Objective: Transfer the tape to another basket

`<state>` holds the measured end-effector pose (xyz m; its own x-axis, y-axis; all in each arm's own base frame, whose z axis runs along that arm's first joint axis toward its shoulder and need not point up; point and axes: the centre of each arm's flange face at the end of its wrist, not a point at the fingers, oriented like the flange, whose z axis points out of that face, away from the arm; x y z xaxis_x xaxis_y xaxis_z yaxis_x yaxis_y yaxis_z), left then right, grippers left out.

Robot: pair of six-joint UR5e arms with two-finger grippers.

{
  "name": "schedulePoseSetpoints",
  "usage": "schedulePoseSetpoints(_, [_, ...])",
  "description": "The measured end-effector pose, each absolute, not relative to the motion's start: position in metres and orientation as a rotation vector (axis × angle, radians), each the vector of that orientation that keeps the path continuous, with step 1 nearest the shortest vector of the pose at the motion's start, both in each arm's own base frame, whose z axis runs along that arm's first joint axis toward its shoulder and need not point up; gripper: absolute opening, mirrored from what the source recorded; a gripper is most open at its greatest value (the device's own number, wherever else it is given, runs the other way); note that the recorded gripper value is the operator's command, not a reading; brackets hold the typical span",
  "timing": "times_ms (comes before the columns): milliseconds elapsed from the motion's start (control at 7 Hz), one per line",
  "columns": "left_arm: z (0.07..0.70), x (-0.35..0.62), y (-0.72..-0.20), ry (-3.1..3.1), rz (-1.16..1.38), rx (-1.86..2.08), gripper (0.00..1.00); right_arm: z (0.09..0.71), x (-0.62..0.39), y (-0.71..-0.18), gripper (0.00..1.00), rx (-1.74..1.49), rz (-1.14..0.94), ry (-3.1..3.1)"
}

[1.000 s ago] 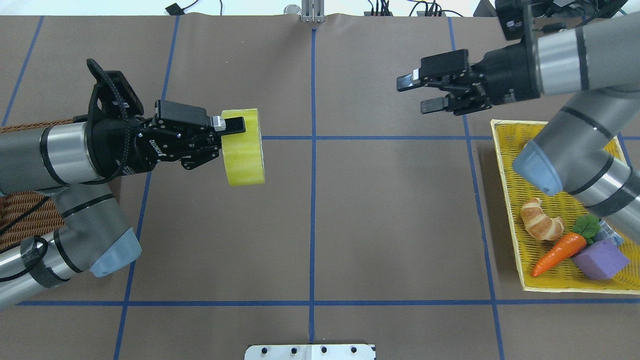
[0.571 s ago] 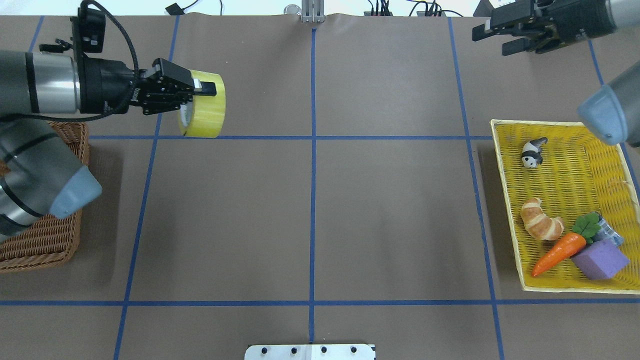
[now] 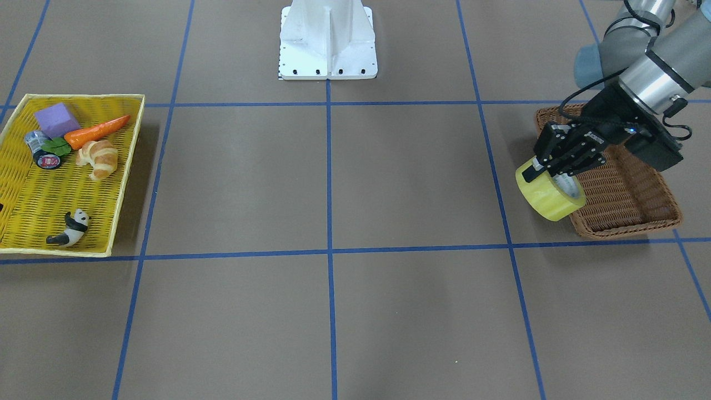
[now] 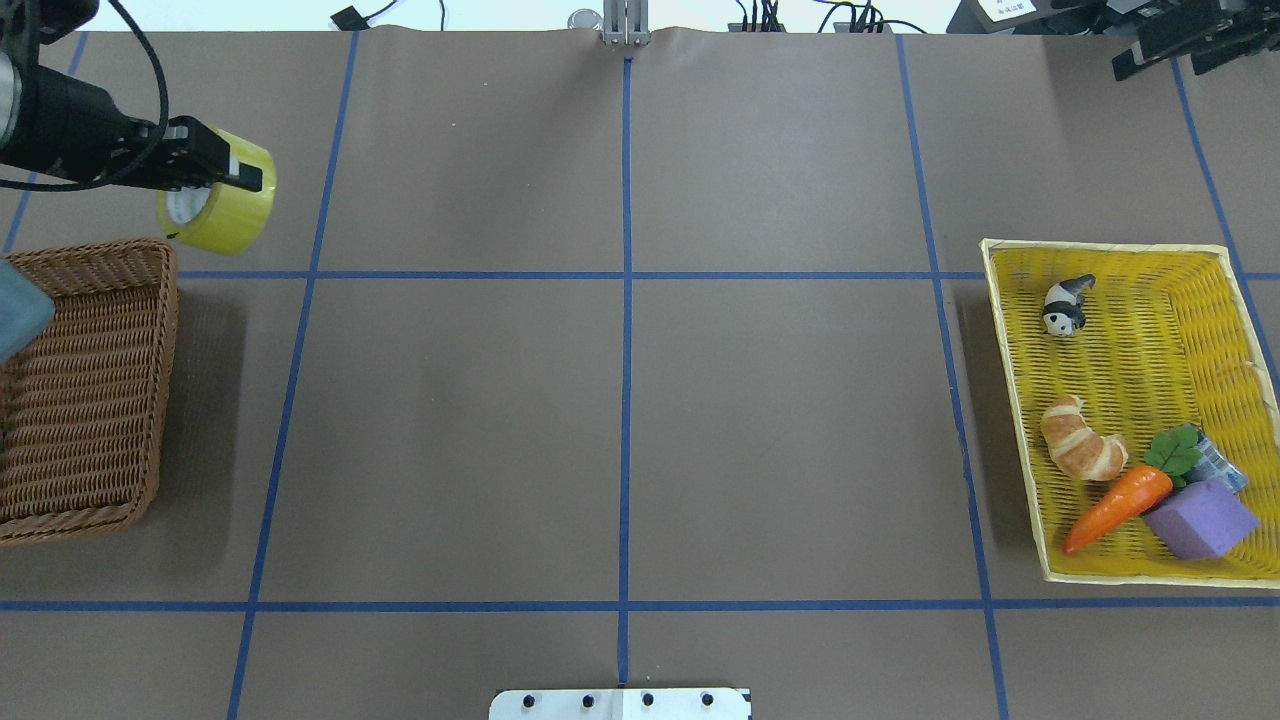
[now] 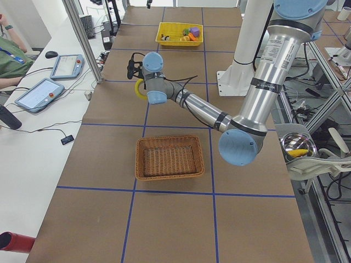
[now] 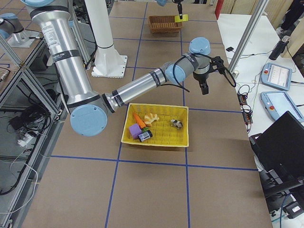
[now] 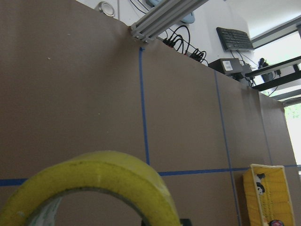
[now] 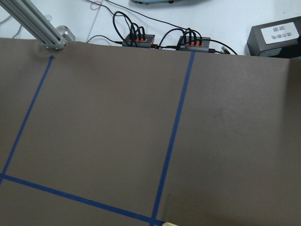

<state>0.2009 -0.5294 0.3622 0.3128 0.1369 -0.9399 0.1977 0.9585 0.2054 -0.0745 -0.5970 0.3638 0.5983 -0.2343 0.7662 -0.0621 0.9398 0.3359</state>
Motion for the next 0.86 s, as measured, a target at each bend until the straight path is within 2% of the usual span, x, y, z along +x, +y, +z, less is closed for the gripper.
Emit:
schedulePoseSetpoints(286, [0.437,0.184,-0.512,1.109,0.048,0.273,0.0,0.384,-0.065,-0.592,1.0,0.229,-0.18,-0.817])
schedulePoseSetpoints(714, [0.504,0.175,-0.484,0.982,0.133,0.19,0.0,0.395,-0.054,-0.583,1.0,0.081,-0.267,-0.664])
schedulePoseSetpoints(857, [0.522,0.178,-0.477,0.929,0.143,0.164,0.13,0.399,-0.053,-0.581,1.0,0.063,-0.271,-0.656])
